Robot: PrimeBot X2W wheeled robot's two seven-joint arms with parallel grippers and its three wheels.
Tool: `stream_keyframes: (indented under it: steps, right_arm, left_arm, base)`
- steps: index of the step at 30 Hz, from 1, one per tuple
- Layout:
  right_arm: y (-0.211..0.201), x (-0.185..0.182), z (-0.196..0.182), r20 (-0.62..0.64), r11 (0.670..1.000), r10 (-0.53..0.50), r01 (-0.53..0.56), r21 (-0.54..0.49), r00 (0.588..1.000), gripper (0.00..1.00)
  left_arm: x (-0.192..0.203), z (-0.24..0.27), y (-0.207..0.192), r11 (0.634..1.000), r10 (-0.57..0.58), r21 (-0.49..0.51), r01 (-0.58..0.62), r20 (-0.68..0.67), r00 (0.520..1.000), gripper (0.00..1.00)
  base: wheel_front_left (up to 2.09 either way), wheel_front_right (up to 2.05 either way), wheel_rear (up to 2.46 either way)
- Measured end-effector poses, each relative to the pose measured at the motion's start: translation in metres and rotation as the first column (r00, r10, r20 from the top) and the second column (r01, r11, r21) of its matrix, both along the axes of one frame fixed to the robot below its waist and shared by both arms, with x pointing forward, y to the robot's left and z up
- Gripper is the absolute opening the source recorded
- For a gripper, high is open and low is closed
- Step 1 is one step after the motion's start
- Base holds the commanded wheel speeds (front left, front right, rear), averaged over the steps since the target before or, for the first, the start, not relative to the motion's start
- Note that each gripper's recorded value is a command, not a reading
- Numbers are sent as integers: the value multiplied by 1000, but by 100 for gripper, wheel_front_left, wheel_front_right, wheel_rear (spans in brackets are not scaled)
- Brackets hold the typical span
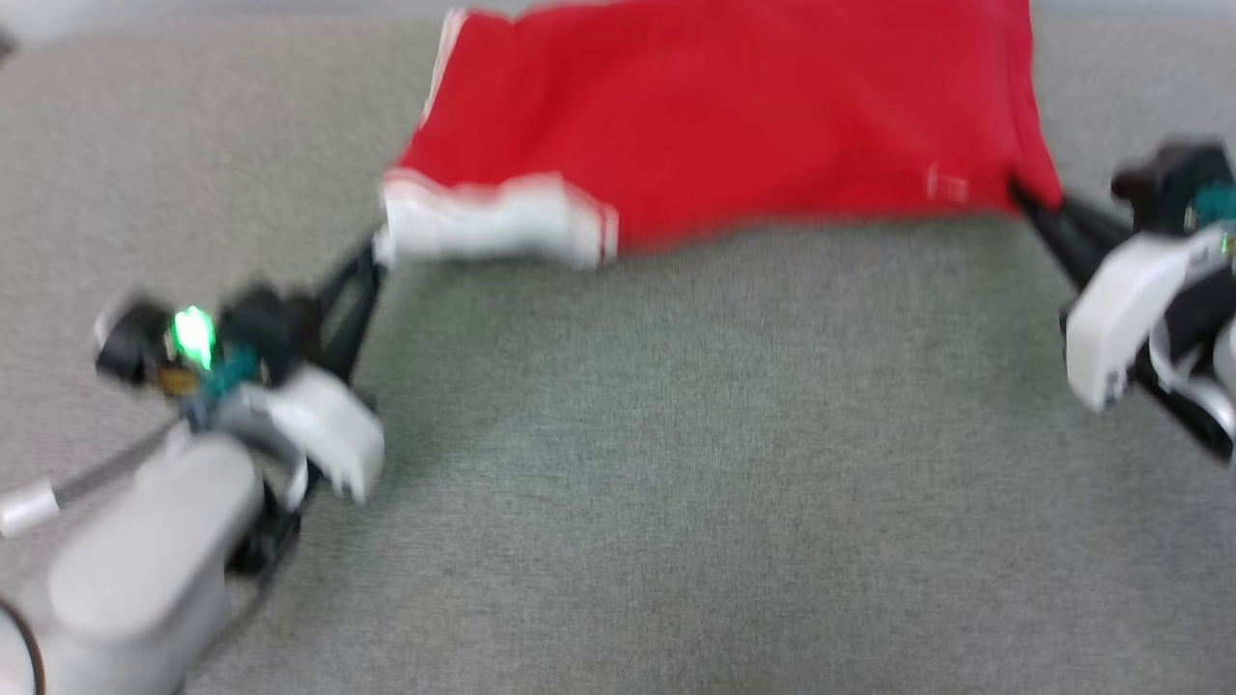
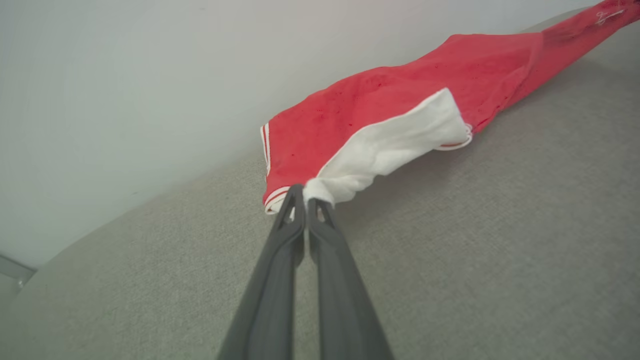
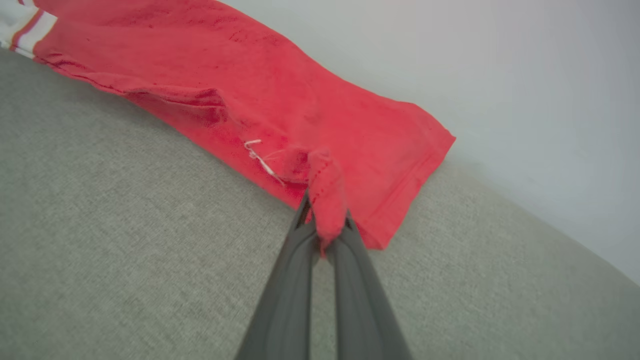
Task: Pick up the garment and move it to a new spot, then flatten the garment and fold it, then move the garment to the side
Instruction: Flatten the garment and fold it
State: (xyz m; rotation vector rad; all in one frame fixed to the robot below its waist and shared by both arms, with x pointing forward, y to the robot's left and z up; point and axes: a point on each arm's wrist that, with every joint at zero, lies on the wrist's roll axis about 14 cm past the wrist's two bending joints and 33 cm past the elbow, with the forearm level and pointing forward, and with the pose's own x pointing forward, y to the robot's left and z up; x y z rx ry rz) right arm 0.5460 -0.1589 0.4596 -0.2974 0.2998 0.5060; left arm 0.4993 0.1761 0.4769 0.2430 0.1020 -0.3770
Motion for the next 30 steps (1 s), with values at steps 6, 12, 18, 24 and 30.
stream_keyframes:
  steps: [6, 12, 18, 24, 30]
  right_arm:
    - [-16, -52, -8, -78, 1000, -8, 7, -12, 997, 0]
    - [-35, -102, -11, -154, 999, -38, 35, -20, 987, 0]
    - [-50, -156, -22, -252, 998, -68, 65, -19, 965, 0]
    - [-53, -214, -41, -371, 996, -85, 85, -15, 925, 0]
    - [-61, -249, -52, -431, 991, -129, 131, -26, 893, 0]
  left_arm:
    - [-73, -25, 0, 1000, 7, -18, -9, -134, 991, 0]
    - [-134, -33, 1, 999, 29, -32, -38, -224, 974, 0]
    - [-192, -46, -7, 997, 23, -62, -46, -330, 944, 0]
    - [-237, -58, -17, 995, 8, -90, -51, -423, 906, 0]
    - [-268, -75, -22, 995, -9, -88, -43, -526, 851, 0]
  base:
    - [0, 0, 0]
    - [0, 0, 0]
    - [0, 0, 0]
    - [0, 0, 0]
    - [0, 0, 0]
